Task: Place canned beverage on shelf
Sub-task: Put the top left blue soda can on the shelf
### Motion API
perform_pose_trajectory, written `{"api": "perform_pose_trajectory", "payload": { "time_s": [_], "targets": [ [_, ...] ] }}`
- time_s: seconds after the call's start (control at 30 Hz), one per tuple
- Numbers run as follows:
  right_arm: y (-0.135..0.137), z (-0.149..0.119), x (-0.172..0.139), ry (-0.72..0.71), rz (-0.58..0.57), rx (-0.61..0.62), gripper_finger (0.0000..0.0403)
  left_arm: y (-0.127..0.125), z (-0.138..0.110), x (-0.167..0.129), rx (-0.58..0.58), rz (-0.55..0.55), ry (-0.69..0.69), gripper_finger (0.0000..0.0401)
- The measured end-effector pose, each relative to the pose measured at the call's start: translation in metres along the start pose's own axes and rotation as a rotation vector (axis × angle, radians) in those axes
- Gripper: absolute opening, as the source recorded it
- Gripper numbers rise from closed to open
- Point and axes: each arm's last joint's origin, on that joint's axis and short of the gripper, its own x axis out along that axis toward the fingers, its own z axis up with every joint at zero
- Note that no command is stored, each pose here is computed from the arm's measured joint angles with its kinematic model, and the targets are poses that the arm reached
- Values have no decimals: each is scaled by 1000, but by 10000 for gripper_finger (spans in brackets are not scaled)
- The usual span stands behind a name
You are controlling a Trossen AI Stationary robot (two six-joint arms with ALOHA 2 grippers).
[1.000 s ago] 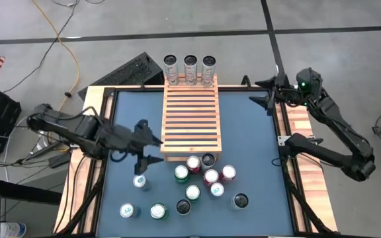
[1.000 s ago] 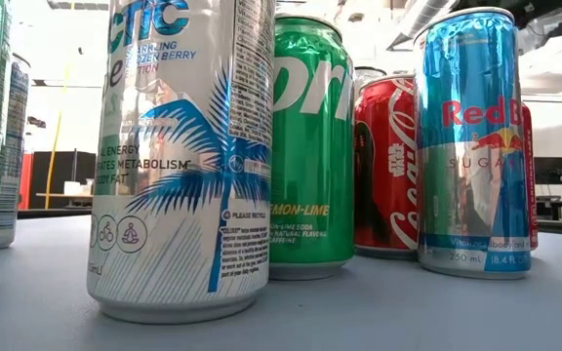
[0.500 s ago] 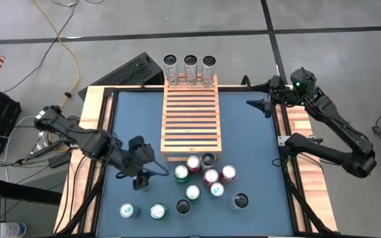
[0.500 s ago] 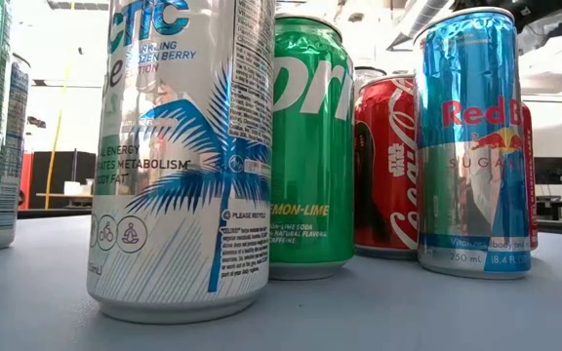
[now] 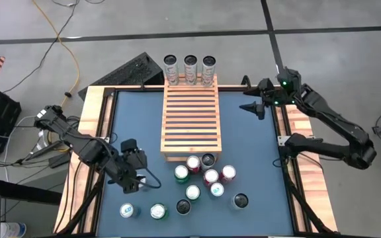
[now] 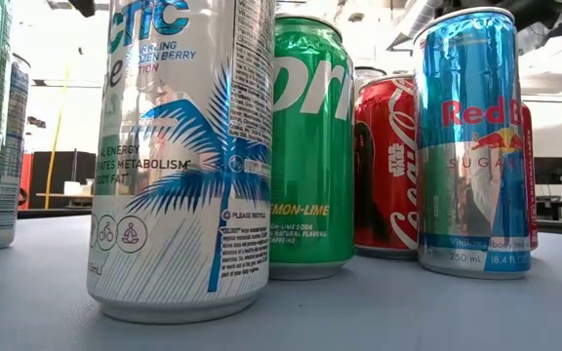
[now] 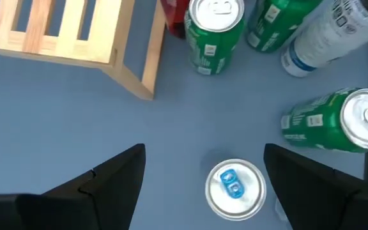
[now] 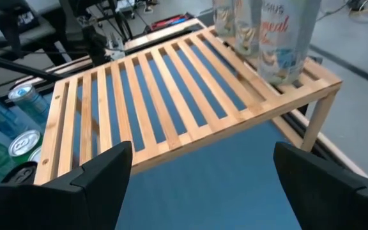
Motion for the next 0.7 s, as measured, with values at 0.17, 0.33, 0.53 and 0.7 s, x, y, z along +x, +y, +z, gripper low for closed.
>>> {"api": "perform_pose_trajectory", "payload": {
  "time_s": [0.17,0.33,0.53,0.7],
  "targets": [
    [-2,0,10,19,14,29,363,-7,-2,2,34,-8,6,304],
    [-5,-1,16,35,15,46,363,-20,-5,15,115,-5,43,304],
    [-6,0,17,29,14,50,363,-31,-7,33,180,-31,131,304],
    [-6,1,17,25,14,48,363,-33,-8,34,206,-46,139,304]
  ]
}}
